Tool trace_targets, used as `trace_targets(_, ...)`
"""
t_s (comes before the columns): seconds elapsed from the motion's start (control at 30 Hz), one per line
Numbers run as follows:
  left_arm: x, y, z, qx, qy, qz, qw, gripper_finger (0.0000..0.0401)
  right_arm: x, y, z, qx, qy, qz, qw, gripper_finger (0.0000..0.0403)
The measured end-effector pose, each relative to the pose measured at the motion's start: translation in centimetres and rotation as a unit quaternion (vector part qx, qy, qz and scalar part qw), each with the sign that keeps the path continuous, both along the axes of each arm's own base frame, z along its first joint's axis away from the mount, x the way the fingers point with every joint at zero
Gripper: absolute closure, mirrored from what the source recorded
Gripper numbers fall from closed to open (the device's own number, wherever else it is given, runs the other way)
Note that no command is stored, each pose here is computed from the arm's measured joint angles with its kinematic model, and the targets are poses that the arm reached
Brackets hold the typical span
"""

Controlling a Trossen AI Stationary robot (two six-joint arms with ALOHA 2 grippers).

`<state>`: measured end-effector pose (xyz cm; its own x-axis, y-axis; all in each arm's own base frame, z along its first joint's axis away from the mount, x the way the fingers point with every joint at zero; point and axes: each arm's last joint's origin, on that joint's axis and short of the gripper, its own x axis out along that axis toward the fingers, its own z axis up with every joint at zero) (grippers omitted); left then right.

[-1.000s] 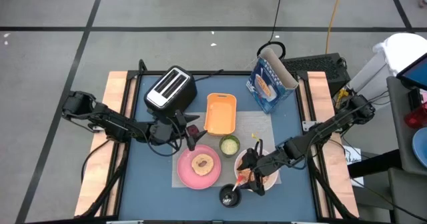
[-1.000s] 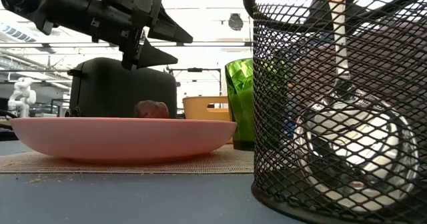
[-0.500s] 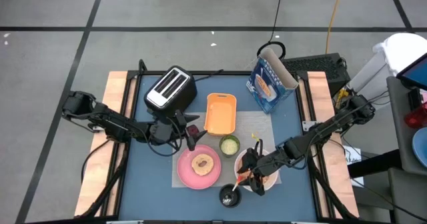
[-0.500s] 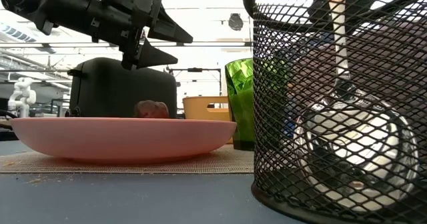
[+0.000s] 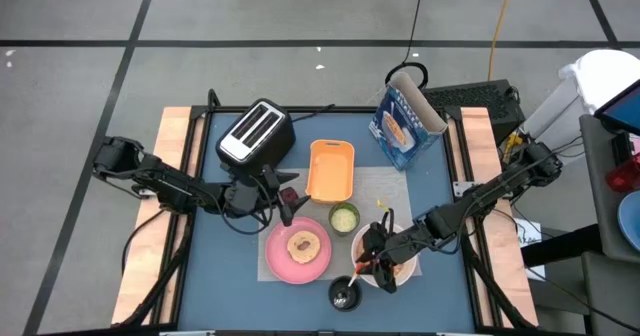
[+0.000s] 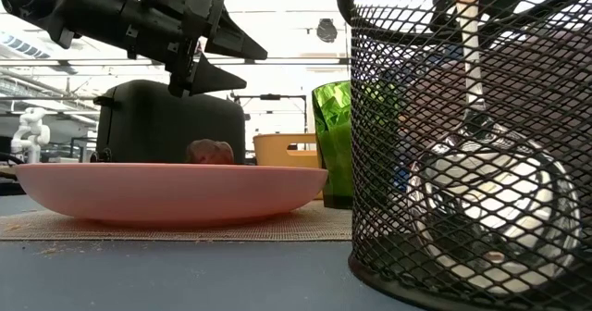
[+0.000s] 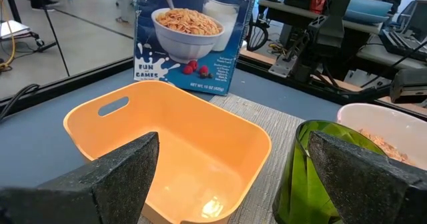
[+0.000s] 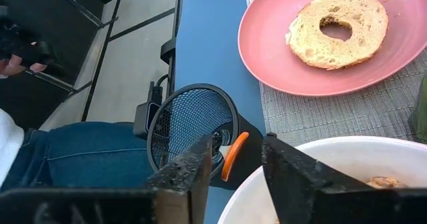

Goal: Arrange a breakfast setting
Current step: Put the orange spoon on the right side of the gray table mat

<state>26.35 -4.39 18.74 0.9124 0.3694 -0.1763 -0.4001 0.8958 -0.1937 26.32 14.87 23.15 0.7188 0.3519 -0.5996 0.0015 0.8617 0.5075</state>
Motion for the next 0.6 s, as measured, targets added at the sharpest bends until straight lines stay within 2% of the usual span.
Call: trace_targets(0.6, 0.00, -0.01, 0.00, 0.000, 0.000, 0.000, 1.000, 0.0013, 0.00, 0.00, 0.00, 0.000, 0.000, 0.000, 1.000, 0.0377)
